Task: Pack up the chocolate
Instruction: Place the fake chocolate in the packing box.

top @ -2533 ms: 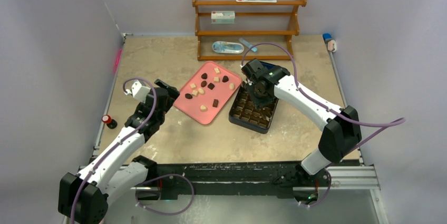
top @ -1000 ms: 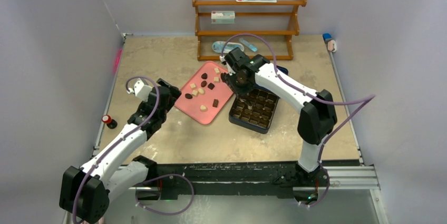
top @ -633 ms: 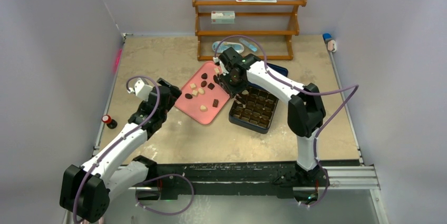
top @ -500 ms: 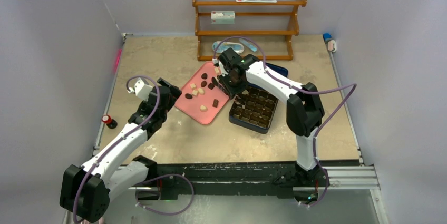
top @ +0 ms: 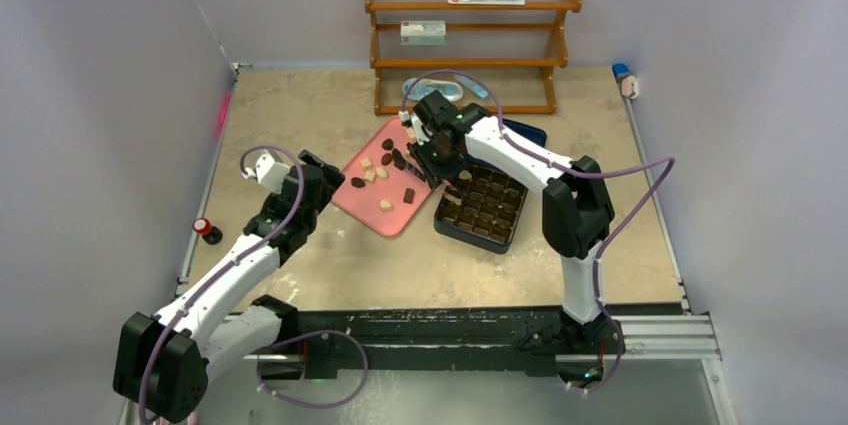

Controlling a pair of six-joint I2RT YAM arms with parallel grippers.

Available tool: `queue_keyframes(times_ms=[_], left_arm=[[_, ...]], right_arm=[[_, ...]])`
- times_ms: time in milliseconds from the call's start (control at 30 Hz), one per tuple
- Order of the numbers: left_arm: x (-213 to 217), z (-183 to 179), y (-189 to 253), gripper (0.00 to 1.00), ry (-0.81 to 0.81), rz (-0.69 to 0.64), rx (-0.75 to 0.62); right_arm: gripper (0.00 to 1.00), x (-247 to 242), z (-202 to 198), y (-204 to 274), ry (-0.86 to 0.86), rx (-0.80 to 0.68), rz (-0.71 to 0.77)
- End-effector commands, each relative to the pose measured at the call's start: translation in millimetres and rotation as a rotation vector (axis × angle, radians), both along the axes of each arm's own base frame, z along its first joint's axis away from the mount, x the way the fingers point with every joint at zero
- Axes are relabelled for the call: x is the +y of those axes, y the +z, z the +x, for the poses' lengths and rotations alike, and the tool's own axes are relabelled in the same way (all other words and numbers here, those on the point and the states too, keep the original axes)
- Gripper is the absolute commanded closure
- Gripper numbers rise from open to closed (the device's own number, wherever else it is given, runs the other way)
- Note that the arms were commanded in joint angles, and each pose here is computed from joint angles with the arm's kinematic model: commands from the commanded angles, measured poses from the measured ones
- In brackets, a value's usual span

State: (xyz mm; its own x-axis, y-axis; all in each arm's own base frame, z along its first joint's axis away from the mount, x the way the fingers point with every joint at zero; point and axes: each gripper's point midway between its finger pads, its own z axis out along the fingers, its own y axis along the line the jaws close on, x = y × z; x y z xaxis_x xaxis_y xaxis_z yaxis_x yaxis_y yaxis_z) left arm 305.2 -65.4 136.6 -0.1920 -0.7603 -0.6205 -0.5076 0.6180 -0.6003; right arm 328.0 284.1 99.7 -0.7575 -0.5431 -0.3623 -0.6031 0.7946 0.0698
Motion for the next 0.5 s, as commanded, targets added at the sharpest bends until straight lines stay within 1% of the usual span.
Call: queue_keyframes(times_ms=[0,467], left_arm=[[2.0,2.3,4.5,0.0,0.012,-0.01,-0.028],[1.6,2.4,2.5,0.0,0.013,-0.014,-0.024]], right_arm=[[0.6,6.4,0.1,-4.7,0.038,0.007,0.013],[0.58,10.5,4.4,-25.2,0.048,0.035,-0.01]])
